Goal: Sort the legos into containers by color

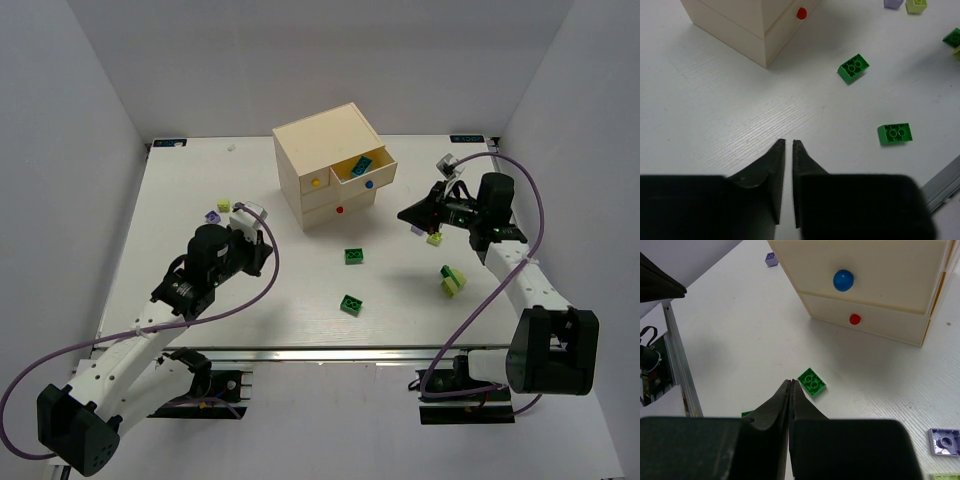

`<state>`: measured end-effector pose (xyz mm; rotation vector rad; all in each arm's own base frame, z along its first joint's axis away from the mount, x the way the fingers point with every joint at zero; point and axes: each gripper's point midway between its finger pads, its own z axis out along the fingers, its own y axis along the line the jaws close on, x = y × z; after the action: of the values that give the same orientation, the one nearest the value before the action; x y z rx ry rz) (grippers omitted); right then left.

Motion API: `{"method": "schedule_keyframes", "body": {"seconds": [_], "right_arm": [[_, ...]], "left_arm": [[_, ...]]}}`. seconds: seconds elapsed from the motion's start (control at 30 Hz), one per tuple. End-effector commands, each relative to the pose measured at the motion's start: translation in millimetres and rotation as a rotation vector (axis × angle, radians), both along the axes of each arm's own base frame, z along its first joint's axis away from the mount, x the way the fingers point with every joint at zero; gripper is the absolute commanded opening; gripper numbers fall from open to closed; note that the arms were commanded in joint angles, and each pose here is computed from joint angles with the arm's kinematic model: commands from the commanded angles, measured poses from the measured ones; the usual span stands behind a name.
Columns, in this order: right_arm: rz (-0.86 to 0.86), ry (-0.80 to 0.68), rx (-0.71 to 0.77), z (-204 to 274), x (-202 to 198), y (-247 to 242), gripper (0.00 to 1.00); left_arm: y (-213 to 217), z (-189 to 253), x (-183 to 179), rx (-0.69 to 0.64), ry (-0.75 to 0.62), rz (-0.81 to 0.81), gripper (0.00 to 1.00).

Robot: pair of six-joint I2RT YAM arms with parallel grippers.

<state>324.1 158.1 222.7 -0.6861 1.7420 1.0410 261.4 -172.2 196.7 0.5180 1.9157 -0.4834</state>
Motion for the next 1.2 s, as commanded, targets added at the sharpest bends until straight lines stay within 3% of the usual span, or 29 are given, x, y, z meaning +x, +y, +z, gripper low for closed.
{"method": "schedule_keyframes", "body": {"seconds": [0.0, 0.03, 0.07, 0.1, 0.17, 0.27, 0.4, 0.43, 0.6, 0.63, 0.8, 1.17], "right_arm": [[0.026, -0.07, 0.01, 8, -4, 1, 0.0], [0.03, -0.07, 0.011, 8, -6, 2, 0.0], [0.013, -0.059, 0.01, 5, -5, 1, 0.0], [-0.002, -0.057, 0.011, 5, -3, 0, 0.0], [-0.038, -0.026, 0.012, 2, 2, -1, 0.0], [-0.058, 0.033, 0.016, 1, 11, 3, 0.05], [-0.086, 0.068, -0.01, 4, 23, 16, 0.11], [-0.13, 0.057, -0.023, 7, 32, 15, 0.13], [-0.199, 0.108, -0.053, 12, 56, 24, 0.1], [-0.215, 0.092, -0.056, 21, 63, 24, 0.08], [-0.28, 0.088, -0.083, 22, 78, 28, 0.01], [-0.311, 0.068, -0.119, 16, 98, 35, 0.02]], "left_arm": [[-3, 16, 2, -0.028, -0.039, -0.011, 0.26], [-3, 16, 3, -0.029, -0.04, -0.007, 0.35], [-4, 17, 3, -0.036, -0.04, -0.006, 0.53], [-5, 18, 4, -0.044, -0.038, -0.006, 0.59], [-11, 31, 7, -0.095, -0.053, -0.003, 0.67], [-20, 56, 15, -0.162, -0.076, -0.008, 0.71], [-27, 119, 42, -0.227, -0.155, 0.039, 0.73], [-31, 114, 53, -0.212, -0.133, 0.053, 0.73], [-42, 131, 98, -0.184, -0.142, 0.121, 0.72], [-45, 151, 105, -0.205, -0.172, 0.121, 0.7], [-69, 148, 151, -0.174, -0.159, 0.124, 0.63], [-95, 139, 203, -0.095, -0.148, 0.107, 0.69]]}}
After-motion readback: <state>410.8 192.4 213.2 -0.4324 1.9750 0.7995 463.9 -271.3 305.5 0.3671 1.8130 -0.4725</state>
